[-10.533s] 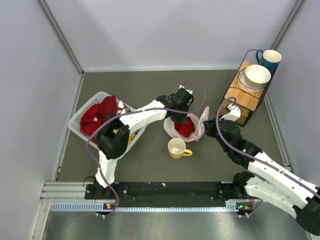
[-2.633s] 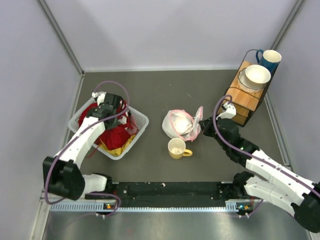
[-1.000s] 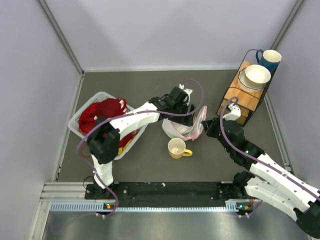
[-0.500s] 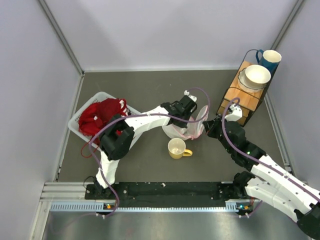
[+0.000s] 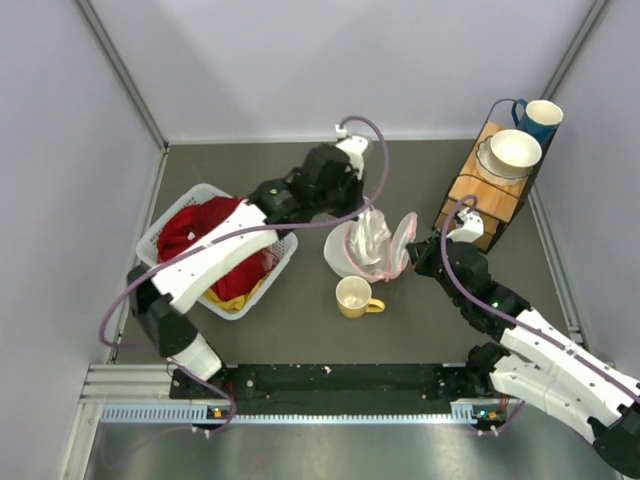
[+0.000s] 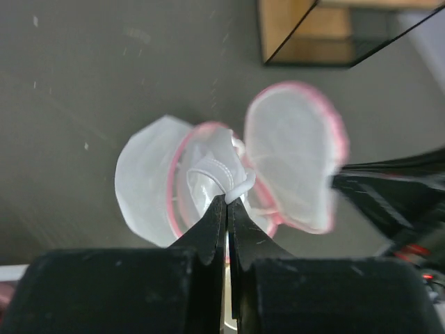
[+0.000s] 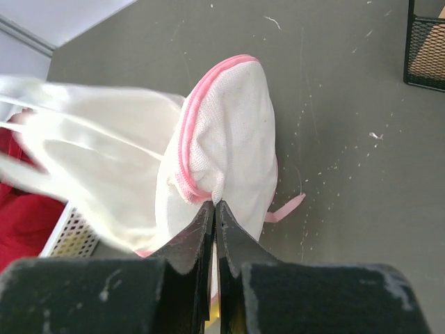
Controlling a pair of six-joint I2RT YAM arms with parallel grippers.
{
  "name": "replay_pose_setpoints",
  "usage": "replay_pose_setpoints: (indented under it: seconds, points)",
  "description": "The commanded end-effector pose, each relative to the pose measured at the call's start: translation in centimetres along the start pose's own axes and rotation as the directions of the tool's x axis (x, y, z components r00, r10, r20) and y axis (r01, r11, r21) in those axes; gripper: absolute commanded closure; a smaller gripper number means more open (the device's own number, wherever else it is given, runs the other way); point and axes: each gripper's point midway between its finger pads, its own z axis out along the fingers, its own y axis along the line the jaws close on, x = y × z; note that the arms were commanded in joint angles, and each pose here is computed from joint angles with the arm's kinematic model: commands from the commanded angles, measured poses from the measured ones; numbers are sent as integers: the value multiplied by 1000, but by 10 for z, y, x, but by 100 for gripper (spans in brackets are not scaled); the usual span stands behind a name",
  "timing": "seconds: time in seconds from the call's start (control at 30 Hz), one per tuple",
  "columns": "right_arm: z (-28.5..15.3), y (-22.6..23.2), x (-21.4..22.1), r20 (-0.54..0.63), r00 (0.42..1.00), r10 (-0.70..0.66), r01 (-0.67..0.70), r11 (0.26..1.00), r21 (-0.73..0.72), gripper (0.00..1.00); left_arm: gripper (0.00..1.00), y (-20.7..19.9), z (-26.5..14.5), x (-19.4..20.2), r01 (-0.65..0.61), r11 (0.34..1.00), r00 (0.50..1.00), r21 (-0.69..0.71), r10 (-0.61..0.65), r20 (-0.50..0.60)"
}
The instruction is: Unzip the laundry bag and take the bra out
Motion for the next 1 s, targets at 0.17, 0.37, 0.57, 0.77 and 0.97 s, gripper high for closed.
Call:
replay_pose_setpoints:
  seconds: [0.17, 0.37, 0.57, 0.77, 0.97]
  points:
    - [3, 8, -15, 40, 999, 13, -12, 1000, -6, 100, 100, -24, -126, -104, 28, 977, 940, 210, -97, 326]
    - [3, 9, -15, 42, 999, 20, -19, 1000, -12, 100, 100, 16, -198, -144, 62, 998, 863, 32, -70, 501]
    - [4, 15, -15, 37, 999, 16, -14, 999, -38, 100, 100, 116, -210, -115, 238, 952, 874, -191, -124, 470]
    - [7, 17, -14, 34, 999, 14, -12, 999, -48, 100, 100, 214, -221, -50, 459, 799, 836, -390, -240, 494]
    - [9, 22, -15, 32, 999, 8, -6, 998, -64, 100, 100, 274, -193, 45, 622, 638, 781, -455, -459, 424]
